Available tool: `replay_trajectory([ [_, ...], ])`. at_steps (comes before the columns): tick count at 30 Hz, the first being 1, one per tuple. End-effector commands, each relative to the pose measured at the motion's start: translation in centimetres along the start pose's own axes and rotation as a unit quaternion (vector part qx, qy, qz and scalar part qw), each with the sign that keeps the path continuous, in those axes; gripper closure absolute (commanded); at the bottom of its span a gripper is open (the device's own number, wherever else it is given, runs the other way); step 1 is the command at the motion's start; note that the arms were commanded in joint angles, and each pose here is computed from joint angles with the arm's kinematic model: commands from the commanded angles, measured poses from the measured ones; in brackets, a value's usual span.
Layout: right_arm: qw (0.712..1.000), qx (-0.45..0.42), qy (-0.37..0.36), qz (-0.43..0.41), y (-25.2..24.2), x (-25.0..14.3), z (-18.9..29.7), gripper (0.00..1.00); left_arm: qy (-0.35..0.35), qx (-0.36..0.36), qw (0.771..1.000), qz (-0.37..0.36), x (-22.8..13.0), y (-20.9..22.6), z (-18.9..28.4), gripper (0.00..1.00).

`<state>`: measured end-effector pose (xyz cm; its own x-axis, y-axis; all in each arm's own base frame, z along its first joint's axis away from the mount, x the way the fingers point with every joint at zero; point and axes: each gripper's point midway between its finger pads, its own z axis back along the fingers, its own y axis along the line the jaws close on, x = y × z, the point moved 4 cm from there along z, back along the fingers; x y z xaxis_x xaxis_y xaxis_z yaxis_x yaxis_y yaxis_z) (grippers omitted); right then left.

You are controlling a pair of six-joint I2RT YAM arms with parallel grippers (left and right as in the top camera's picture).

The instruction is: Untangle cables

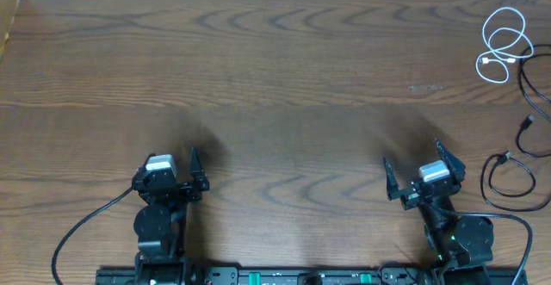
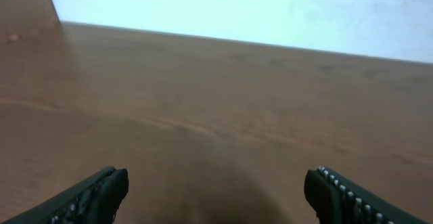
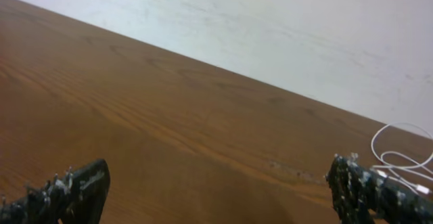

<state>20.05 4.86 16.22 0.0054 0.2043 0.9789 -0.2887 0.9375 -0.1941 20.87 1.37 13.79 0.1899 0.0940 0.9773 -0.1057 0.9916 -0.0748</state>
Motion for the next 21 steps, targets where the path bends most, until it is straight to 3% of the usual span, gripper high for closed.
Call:
replay_trajectory([
  [1,1.000,0.001,0.000,0.003,0.09,-0.05,0.01,0.01,-0.004,0.020,1.000,-0.015,-0.27,0.55,0.33,0.11],
  [4,1.000,0.001,0.000,0.003,0.09,-0.05,0.01,0.01,-0.025,0.009,1.000,-0.011,0.49,0.25,0.60,0.11],
  [21,1.000,0.001,0.000,0.003,0.09,-0.05,0.01,0.01,-0.007,0.010,1.000,-0.013,-0.18,0.29,0.37,0.11],
])
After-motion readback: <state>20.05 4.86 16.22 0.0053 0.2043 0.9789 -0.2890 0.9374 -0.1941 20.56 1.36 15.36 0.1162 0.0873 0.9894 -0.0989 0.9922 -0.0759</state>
